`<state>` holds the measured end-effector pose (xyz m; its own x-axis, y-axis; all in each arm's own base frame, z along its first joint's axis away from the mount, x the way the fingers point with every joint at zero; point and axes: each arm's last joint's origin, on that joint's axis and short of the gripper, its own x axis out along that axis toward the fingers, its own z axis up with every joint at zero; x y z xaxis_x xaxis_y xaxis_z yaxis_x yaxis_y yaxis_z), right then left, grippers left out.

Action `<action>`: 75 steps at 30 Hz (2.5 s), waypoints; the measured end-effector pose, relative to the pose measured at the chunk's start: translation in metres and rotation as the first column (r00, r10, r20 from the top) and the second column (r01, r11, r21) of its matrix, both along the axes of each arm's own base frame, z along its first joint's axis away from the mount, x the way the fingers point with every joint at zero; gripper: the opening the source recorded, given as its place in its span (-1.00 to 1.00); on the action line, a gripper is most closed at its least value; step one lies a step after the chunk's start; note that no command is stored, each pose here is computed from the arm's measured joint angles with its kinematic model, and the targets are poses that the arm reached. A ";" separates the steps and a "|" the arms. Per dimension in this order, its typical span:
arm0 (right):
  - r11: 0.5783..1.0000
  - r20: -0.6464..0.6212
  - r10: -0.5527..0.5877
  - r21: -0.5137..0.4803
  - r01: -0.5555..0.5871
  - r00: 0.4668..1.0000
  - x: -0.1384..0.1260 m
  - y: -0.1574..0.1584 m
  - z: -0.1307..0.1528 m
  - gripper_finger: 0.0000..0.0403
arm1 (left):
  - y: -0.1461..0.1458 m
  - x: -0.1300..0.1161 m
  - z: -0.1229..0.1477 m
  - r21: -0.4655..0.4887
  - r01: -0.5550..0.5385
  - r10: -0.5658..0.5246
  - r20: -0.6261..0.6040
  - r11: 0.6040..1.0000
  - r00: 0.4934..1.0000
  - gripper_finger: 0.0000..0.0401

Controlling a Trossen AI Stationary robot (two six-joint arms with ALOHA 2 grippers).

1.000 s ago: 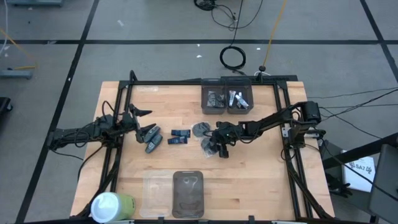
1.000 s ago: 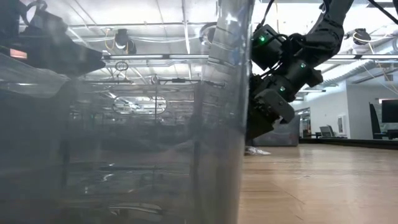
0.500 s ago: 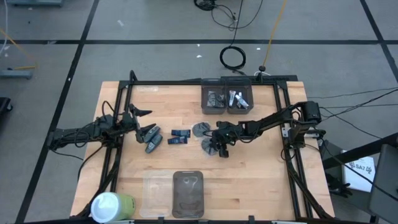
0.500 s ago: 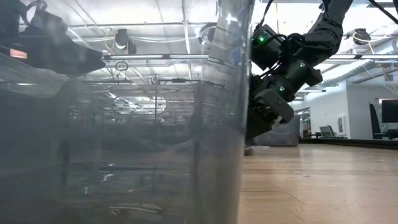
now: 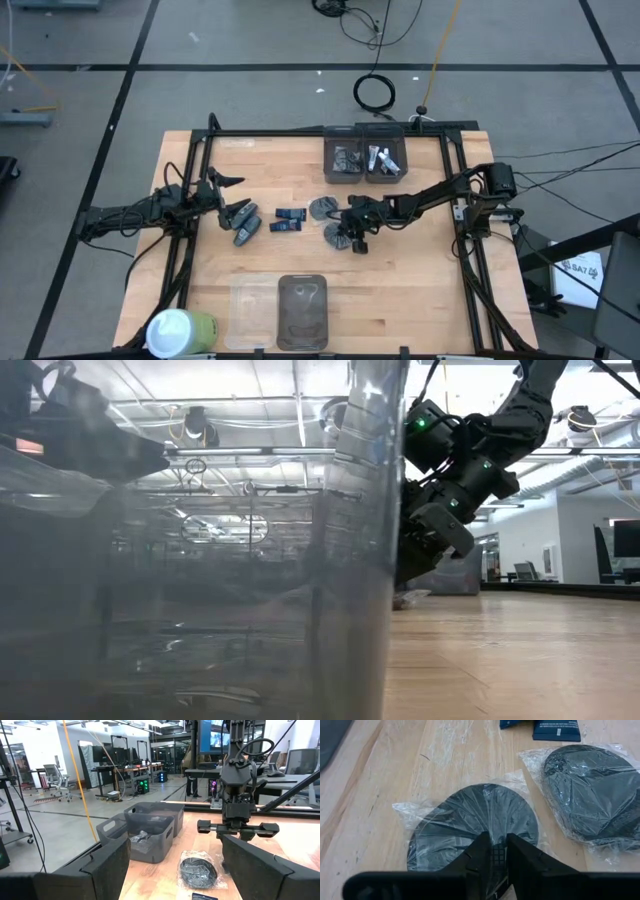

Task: Pick & Place Travel size toiletries
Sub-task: Put the bottom black hairbrush into the top left black bin

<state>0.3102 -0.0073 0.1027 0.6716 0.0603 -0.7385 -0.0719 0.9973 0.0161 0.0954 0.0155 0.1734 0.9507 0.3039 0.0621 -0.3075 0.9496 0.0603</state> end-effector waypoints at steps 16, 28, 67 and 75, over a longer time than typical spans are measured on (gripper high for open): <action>1.000 0.003 0.003 -0.001 -0.003 1.000 0.000 0.000 0.000 -0.99 | 0.000 0.000 0.000 0.000 0.000 0.000 0.000 1.000 1.000 0.55; 1.000 0.002 0.005 -0.004 -0.005 1.000 0.000 0.000 0.000 -1.00 | 0.000 0.000 0.000 0.000 0.000 0.000 0.000 1.000 1.000 0.55; 1.000 0.101 0.012 -0.021 -0.010 0.995 -0.038 0.001 0.058 -1.00 | 0.000 0.000 0.000 0.000 0.000 0.000 0.000 1.000 1.000 0.55; 1.000 0.134 -0.019 0.004 0.018 0.991 -0.067 0.001 0.061 -1.00 | 0.000 0.000 0.000 0.000 0.000 0.000 0.000 1.000 1.000 0.55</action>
